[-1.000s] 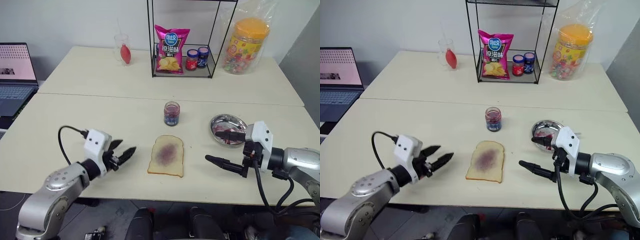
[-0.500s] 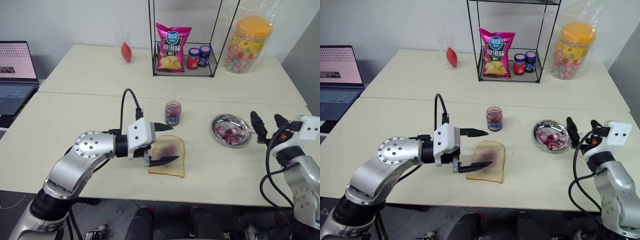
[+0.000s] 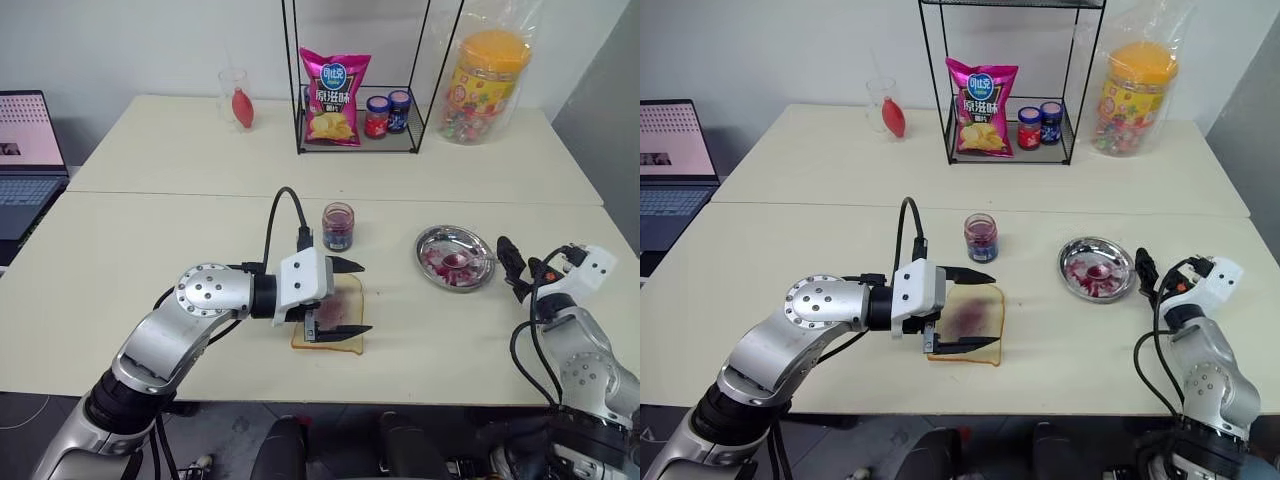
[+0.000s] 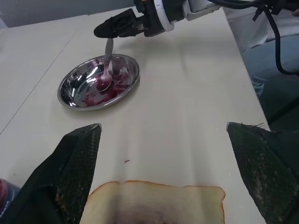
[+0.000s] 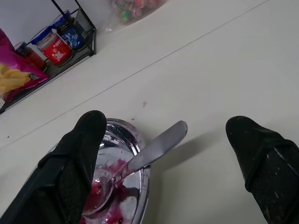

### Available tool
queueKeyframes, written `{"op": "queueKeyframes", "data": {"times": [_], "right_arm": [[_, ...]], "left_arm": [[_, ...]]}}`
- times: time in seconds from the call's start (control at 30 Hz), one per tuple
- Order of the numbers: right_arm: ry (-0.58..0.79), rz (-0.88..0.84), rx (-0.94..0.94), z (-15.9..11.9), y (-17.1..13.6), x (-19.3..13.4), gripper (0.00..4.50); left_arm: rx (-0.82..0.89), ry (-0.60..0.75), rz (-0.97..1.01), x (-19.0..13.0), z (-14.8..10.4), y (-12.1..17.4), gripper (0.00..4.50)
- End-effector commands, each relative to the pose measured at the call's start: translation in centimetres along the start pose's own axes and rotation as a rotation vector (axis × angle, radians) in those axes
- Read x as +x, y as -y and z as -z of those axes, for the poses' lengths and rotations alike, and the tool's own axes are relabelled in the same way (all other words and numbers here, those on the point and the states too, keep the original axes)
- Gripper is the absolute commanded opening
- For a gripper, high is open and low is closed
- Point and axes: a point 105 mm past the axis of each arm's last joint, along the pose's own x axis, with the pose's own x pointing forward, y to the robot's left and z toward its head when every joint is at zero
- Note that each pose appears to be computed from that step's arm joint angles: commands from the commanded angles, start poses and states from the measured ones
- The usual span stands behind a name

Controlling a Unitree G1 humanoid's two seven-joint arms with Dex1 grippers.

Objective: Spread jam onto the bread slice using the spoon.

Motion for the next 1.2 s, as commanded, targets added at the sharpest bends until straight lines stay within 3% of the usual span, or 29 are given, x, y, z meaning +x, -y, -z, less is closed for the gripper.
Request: {"op": "queueKeyframes", "data": {"times": [0.03, 0.17, 0.53, 0.83, 1.2], "right_arm": [[0.026, -0.023, 0.016, -0.9, 0.0, 0.8, 4.50], [0.021, -0.032, 0.061, -0.8, 0.4, 1.6, 4.50], [0.029, -0.052, 0.178, -0.9, 0.4, 2.6, 1.82], [0.036, -0.083, 0.256, -1.4, 0.4, 2.3, 0.05], [0.055, -0.170, 0.239, -3.0, -1.6, 1.6, 0.01]], "left_arm": [[0.040, 0.019, -0.007, 0.0, -1.0, -0.1, 4.47], [0.046, 0.009, -0.016, -0.1, -0.9, -0.2, 4.47], [0.061, -0.014, -0.025, -0.1, -0.4, -0.3, 4.50], [0.057, -0.018, -0.039, -0.1, -0.2, -0.5, 4.50], [0.013, -0.013, -0.111, -0.7, 0.1, -1.4, 4.50]]}}
